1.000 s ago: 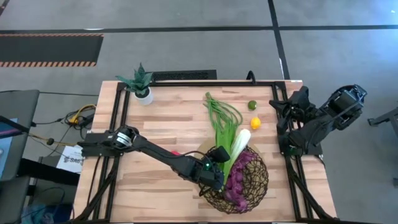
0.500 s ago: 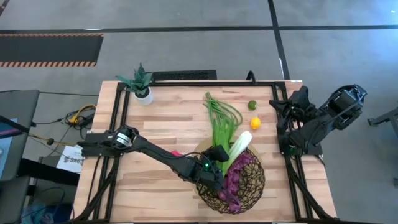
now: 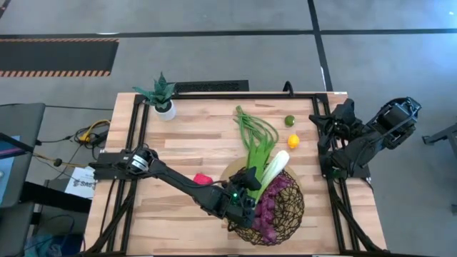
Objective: Build produce basket
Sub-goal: Put the red bell pepper into the black basket
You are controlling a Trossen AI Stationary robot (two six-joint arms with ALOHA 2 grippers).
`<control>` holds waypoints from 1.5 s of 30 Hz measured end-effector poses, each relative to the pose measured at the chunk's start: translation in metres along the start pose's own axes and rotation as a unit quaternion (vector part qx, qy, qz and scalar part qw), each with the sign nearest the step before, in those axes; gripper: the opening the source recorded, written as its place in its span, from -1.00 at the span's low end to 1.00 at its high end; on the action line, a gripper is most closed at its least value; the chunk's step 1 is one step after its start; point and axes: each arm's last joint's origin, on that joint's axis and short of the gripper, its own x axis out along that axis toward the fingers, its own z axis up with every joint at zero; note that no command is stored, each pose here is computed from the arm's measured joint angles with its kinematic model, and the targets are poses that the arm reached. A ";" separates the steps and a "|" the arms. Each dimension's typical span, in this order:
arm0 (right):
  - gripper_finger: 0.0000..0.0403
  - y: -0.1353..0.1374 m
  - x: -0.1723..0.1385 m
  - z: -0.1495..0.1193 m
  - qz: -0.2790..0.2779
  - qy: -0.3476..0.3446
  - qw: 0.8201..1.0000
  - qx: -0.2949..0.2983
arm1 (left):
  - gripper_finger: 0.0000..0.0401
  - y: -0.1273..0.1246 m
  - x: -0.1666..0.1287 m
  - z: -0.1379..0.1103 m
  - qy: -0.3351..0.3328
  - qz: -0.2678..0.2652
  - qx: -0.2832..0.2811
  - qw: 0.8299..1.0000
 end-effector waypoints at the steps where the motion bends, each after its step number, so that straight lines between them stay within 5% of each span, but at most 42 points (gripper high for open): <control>1: -1.00 0.000 0.000 0.000 0.000 0.000 1.000 0.000 | 0.08 0.000 -0.002 0.000 -0.002 0.000 -0.021 1.000; 6: -1.00 0.000 0.000 0.000 0.000 0.000 1.000 0.000 | 0.04 0.016 -0.020 -0.022 -0.015 -0.009 -0.174 0.985; 9: -1.00 -0.001 0.000 0.000 0.000 0.000 1.000 0.001 | 0.01 0.027 -0.031 -0.052 -0.034 -0.062 -0.263 0.962; 12: -1.00 -0.001 0.000 0.000 0.001 0.000 1.000 0.002 | -0.03 0.041 -0.040 -0.097 -0.025 -0.126 -0.363 0.923; 16: -1.00 0.000 0.000 0.001 0.003 -0.001 1.000 0.006 | -0.07 0.053 -0.052 -0.161 0.024 -0.191 -0.489 0.851; 19: -1.00 0.000 0.000 0.001 0.004 0.000 1.000 0.008 | -0.08 0.053 -0.063 -0.197 0.060 -0.220 -0.551 0.803; 23: -1.00 0.001 0.000 0.000 0.010 0.007 1.000 0.008 | -0.08 0.048 -0.076 -0.229 0.073 -0.241 -0.595 0.763; 26: -1.00 0.001 0.000 0.000 0.012 0.010 1.000 0.008 | -0.08 0.037 -0.087 -0.237 0.054 -0.283 -0.596 0.749; 32: -1.00 0.001 0.000 0.000 0.012 0.012 1.000 0.006 | -0.08 -0.010 -0.098 -0.232 0.084 -0.333 -0.564 0.751; 39: -0.98 0.001 0.000 0.000 0.012 0.012 1.000 0.005 | -0.08 -0.073 -0.084 -0.217 0.167 -0.356 -0.534 0.748; 45: -0.99 0.001 0.000 0.000 0.012 0.012 1.000 0.005 | -0.08 -0.108 -0.066 -0.199 0.142 -0.384 -0.536 0.738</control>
